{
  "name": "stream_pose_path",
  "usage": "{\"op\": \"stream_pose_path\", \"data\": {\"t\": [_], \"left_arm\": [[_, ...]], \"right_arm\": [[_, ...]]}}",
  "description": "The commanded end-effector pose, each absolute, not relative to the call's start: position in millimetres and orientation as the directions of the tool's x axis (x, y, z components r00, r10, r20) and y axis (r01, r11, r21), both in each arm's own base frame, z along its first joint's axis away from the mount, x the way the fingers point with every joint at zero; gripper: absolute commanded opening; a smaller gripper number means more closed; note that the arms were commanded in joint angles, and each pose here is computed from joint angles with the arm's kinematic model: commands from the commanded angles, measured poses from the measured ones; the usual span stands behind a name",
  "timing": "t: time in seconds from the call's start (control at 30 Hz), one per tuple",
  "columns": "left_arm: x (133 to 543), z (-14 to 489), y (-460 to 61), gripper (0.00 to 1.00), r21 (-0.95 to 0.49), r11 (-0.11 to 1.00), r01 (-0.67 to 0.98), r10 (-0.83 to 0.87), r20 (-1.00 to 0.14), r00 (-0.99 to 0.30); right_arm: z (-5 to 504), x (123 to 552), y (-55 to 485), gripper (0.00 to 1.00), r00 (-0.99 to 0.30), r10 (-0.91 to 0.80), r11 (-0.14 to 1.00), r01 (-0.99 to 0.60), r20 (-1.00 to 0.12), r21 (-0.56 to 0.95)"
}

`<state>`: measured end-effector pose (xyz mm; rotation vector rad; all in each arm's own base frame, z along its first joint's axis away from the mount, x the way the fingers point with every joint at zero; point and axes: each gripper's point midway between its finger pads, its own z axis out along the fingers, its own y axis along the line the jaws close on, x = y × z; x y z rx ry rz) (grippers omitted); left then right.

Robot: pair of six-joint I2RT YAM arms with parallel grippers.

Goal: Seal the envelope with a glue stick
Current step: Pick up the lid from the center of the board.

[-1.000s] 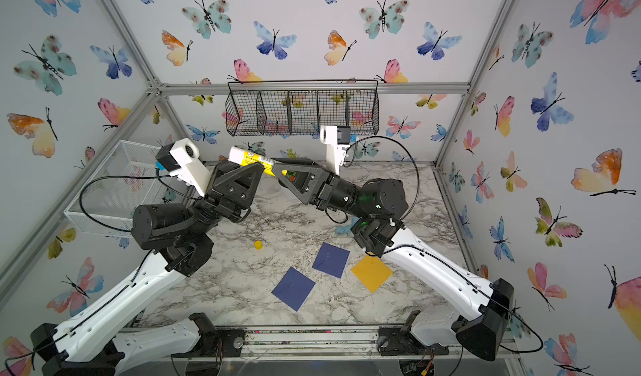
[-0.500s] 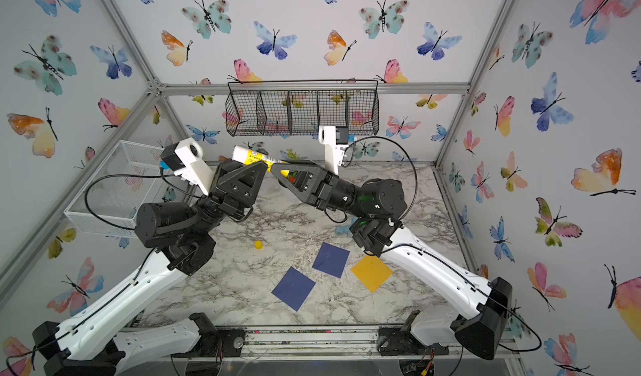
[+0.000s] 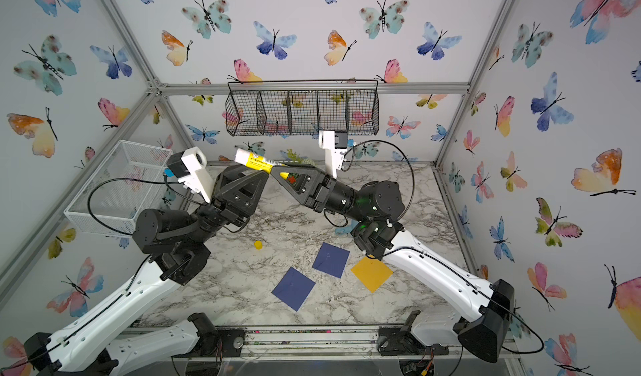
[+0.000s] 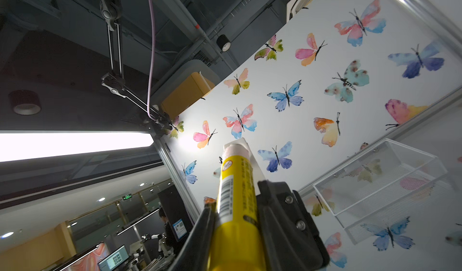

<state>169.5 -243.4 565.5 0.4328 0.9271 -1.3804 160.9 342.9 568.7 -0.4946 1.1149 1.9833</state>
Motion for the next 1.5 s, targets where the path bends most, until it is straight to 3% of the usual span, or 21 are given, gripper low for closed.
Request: {"op": "stream_pose_path", "data": {"t": [0.0,0.2,0.33,0.5,0.63,1.1,1.3,1.47], "left_arm": [[180.3,541.6,-236.4,0.44,-0.288,0.306,0.908,-0.575,-0.816,-0.065],[218.4,462.4,-232.3,0.45,-0.328,0.571,0.753,-0.348,-0.927,-0.140],[247.1,404.1,-222.5,0.44,-0.266,0.740,0.618,-0.175,-0.963,-0.205],[279.3,334.7,-211.8,0.43,-0.172,0.839,0.516,0.039,-0.927,-0.373],[297.7,276.8,-196.8,0.41,-0.098,0.878,0.468,0.190,-0.827,-0.529],[322.5,134.6,-116.1,0.38,0.001,0.931,0.364,0.329,-0.429,-0.841],[318.6,82.4,-104.9,0.37,0.047,0.927,0.372,0.370,-0.274,-0.888],[317.2,57.7,-106.6,0.38,0.030,0.927,0.375,0.371,-0.240,-0.897]], "right_arm": [[569.9,171.8,329.3,0.16,-0.486,0.521,-0.125,-0.856,-0.701,0.501],[540.0,206.1,322.3,0.16,-0.335,0.499,0.203,-0.851,-0.799,0.484],[519.3,225.1,317.1,0.16,-0.269,0.437,0.376,-0.812,-0.858,0.446],[498.6,245.4,300.8,0.15,-0.224,0.339,0.572,-0.722,-0.914,0.390],[493.8,251.8,280.2,0.15,-0.175,0.305,0.669,-0.660,-0.936,0.341],[491.5,242.7,255.5,0.13,-0.161,0.314,0.699,-0.628,-0.936,0.343],[494.1,240.5,255.5,0.13,-0.163,0.320,0.689,-0.636,-0.933,0.348],[495.7,239.4,252.8,0.13,-0.157,0.326,0.690,-0.634,-0.932,0.348]]}}
